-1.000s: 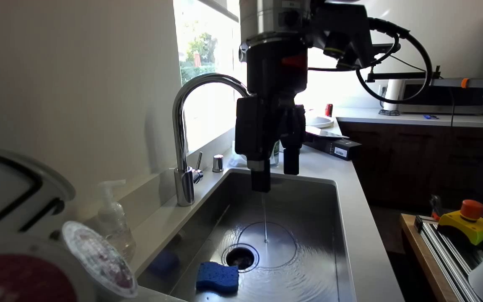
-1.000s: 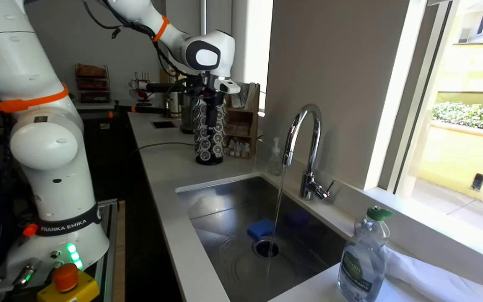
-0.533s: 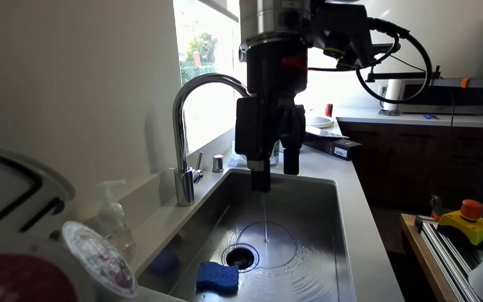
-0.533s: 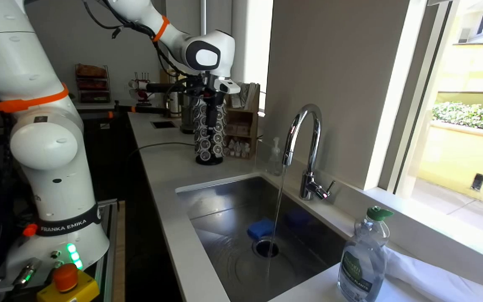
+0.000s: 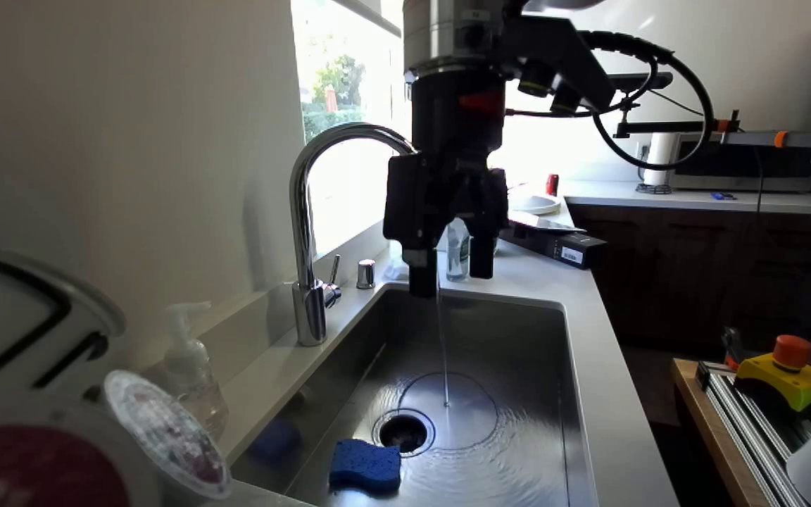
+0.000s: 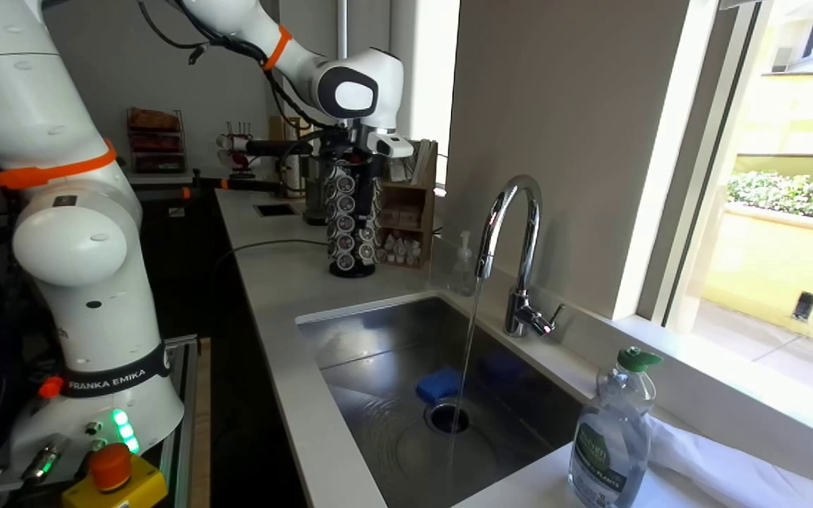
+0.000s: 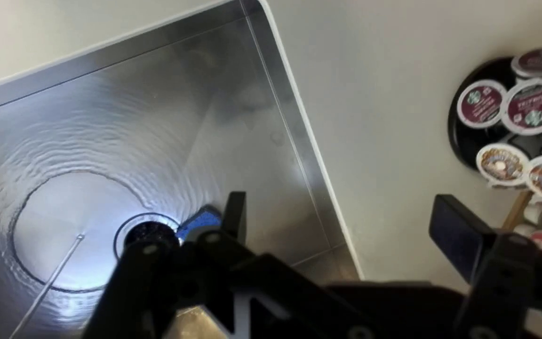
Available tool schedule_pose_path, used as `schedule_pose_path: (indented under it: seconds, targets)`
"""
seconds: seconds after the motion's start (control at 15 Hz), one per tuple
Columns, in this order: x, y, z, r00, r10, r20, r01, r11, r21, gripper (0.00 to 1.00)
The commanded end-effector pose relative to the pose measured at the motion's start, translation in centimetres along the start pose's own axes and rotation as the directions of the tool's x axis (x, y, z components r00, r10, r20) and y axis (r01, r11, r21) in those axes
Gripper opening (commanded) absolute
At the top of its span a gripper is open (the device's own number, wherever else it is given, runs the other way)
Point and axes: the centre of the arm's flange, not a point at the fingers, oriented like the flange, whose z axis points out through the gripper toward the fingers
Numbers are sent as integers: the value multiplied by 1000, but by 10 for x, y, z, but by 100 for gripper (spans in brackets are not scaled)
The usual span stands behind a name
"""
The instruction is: Close the tap
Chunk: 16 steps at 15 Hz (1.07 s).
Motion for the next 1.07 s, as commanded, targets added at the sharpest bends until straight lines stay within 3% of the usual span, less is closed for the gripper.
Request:
schedule_pose_path:
  seconds: [0.0,0.33,0.73,0.87,1.0]
  targets:
    - [33,38,-19,982,172,-82,-170,985,29,100]
    - [59,96,-66,917,332,-219,-316,943,107,100]
    - [55,153,-124,830,457,-321,-427,890,162,100]
    - [58,172,-143,796,462,-391,-433,886,165,100]
    - [62,188,-163,783,424,-455,-402,903,150,100]
